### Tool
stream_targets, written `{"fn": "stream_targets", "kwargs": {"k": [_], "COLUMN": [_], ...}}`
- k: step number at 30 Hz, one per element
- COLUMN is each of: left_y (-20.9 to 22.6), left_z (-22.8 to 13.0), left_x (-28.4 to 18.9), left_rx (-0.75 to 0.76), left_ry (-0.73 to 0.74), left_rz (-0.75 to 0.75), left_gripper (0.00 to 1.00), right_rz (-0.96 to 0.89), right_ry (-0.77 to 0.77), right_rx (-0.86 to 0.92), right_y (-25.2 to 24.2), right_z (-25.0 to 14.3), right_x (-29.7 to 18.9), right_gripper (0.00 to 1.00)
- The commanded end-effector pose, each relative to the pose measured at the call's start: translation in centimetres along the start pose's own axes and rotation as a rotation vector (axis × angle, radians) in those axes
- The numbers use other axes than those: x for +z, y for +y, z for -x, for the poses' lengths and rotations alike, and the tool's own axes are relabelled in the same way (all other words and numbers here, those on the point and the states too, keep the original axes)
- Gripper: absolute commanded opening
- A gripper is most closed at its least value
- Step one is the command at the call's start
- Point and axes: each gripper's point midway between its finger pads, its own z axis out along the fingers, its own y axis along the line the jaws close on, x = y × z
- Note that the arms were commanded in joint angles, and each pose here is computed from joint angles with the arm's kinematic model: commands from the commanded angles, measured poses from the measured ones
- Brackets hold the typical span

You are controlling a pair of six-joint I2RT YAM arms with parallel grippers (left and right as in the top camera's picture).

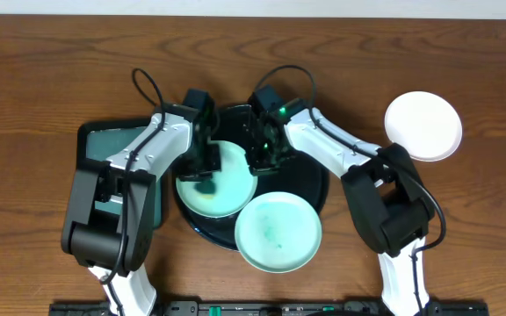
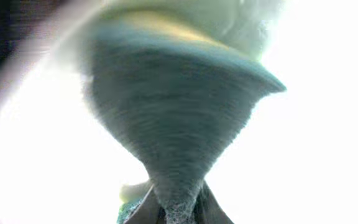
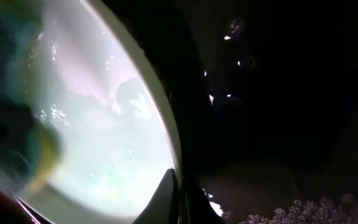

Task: Clean dirty plates on tray and stack at the side
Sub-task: 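Scrub the pale green plate with the sponge in the left gripper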

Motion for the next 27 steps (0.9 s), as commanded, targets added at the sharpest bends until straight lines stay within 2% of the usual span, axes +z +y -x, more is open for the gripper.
{"fn": "stream_targets", "kwargs": {"k": [1, 8, 15, 20, 23, 27], "left_y": [-7.5, -10.1, -8.6, -8.7, -7.4, -3.0], "left_z": [-4.1, -4.0, -2.5, -1.5, -1.1, -0.4], "left_x": [1.8, 0.7, 0.0, -3.8, -6.1, -9.1], "left_rx": [0.110, 0.118, 0.068, 0.110, 0.071, -0.044], "left_ry": [0.194, 0.204, 0.144, 0.010, -0.088, -0.245], "left_rz": [-0.373, -0.524, -0.475, -0.469, -0.380, -0.164], "left_gripper": [0.07, 0.07, 0.07, 0.07, 0.07, 0.07], "right_rz": [-0.051, -0.051, -0.053, -0.053, -0.053, -0.053], "right_ry": [-0.008, -0.007, -0.001, -0.001, -0.002, -0.002], "right_rx": [0.018, 0.019, 0.022, 0.022, 0.022, 0.022], "right_y": [-1.5, -1.5, -1.6, -1.6, -1.6, -1.6], "right_z": [0.3, 0.2, 0.1, 0.1, 0.1, 0.1], "right_x": [0.2, 0.2, 0.2, 0.2, 0.2, 0.2], "right_gripper": [0.01, 0.01, 0.01, 0.01, 0.01, 0.01]}}
